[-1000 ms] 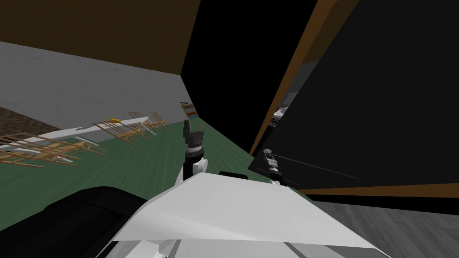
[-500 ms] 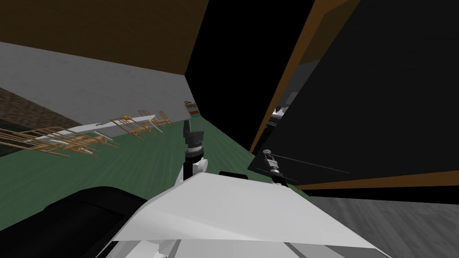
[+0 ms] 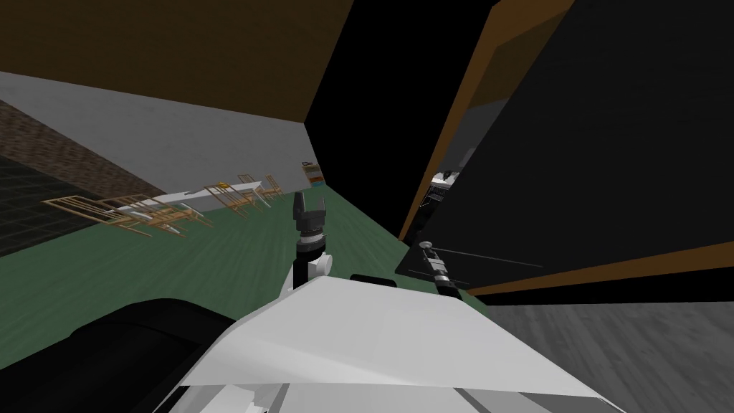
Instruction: Pull the door open
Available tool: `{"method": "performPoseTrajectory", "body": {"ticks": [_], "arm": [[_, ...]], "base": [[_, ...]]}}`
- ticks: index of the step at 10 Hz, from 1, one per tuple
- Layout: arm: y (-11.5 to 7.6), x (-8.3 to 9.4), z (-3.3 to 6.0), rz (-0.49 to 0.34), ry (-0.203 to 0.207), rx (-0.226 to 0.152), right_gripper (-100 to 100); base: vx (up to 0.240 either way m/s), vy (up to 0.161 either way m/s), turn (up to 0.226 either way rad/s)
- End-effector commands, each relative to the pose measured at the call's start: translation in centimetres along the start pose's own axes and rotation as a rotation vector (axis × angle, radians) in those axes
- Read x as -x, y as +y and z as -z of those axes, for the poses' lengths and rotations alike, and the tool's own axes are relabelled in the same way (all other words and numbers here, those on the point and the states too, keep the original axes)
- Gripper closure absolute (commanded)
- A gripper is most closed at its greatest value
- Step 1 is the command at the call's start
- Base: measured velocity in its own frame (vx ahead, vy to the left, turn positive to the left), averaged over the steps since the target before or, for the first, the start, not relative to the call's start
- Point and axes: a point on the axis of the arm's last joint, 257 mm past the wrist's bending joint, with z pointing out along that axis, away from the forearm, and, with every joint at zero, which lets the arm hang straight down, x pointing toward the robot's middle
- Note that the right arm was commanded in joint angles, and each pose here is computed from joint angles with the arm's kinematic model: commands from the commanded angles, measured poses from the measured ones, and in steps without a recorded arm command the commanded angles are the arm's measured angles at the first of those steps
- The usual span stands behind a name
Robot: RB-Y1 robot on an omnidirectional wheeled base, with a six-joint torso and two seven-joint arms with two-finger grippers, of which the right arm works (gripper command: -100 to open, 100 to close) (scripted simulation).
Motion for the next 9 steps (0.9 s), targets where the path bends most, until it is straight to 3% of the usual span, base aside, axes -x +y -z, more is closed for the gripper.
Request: {"method": "performPoseTrajectory", "body": {"ticks": [1,2,9], "arm": [[0.0,0.0,0.00,0.000,0.000,0.000,100],[-0.1,0.2,0.87,0.000,-0.002,-0.022,100],[0.3,-0.1,3.77,-0.001,0.004,-0.101,100]], "base": [[-0.114,-0.025,0.024],[-0.158,-0.046,0.140],[-0.208,-0.058,0.127]]}}
